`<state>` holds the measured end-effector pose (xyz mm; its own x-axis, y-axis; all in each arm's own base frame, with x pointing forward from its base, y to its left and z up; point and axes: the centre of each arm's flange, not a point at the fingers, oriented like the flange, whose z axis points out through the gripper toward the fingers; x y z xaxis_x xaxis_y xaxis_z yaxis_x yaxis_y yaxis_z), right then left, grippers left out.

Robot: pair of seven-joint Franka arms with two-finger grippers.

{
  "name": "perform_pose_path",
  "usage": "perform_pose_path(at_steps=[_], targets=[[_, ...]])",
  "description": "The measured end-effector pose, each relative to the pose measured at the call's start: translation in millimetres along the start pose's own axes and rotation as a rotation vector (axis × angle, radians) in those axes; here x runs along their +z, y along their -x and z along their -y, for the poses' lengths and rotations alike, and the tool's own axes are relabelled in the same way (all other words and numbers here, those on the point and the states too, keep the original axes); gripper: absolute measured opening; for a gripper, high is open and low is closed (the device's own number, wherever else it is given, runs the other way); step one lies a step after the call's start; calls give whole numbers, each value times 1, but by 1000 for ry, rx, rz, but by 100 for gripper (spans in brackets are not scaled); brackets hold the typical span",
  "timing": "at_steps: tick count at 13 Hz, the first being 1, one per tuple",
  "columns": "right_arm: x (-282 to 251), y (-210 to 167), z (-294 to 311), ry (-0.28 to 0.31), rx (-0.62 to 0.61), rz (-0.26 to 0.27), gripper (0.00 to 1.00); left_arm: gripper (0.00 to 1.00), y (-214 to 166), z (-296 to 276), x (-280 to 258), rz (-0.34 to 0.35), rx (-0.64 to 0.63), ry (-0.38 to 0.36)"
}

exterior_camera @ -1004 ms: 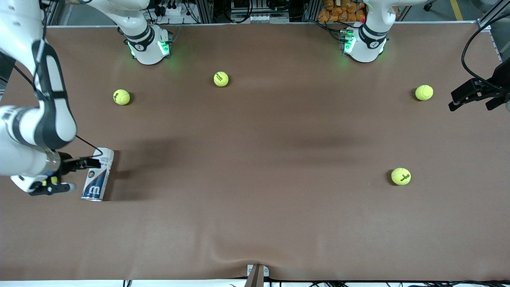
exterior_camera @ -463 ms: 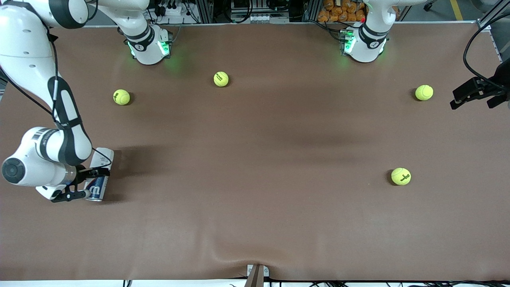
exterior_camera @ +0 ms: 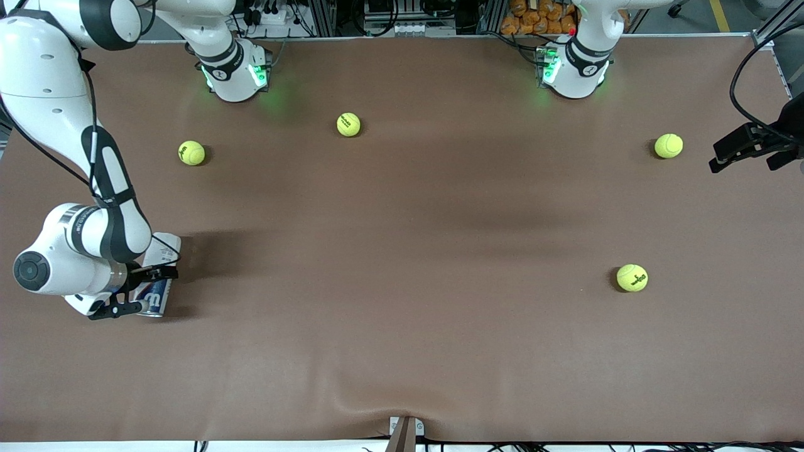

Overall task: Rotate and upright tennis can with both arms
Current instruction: 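Close the right gripper around the tennis can's body, then lift the can with the right gripper and carry it to table center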

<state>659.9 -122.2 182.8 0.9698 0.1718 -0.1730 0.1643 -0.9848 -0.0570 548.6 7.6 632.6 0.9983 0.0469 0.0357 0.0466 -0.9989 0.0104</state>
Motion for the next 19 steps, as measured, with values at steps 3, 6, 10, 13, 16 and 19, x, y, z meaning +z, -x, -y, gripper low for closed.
perform_pose_path(at_steps=[3,6,10,13,16,19], targets=[[5,0,1,-3,-51,8,92,100,0,-4,0,0,7,-2],[0,-4,2,0,-173,-4,73,100,0,-2,0,1,5,-2],[-35,-36,47,5,-398,-88,72,100,0,-3,0,1,5,-2],[-59,-67,146,-9,-569,-148,75,100,0,-3,0,1,5,-2],[-66,-77,267,-2,-739,-166,74,100,0,-2,1,2,5,-2],[-80,-77,366,27,-877,-228,72,100,0,-3,1,2,7,-2]])
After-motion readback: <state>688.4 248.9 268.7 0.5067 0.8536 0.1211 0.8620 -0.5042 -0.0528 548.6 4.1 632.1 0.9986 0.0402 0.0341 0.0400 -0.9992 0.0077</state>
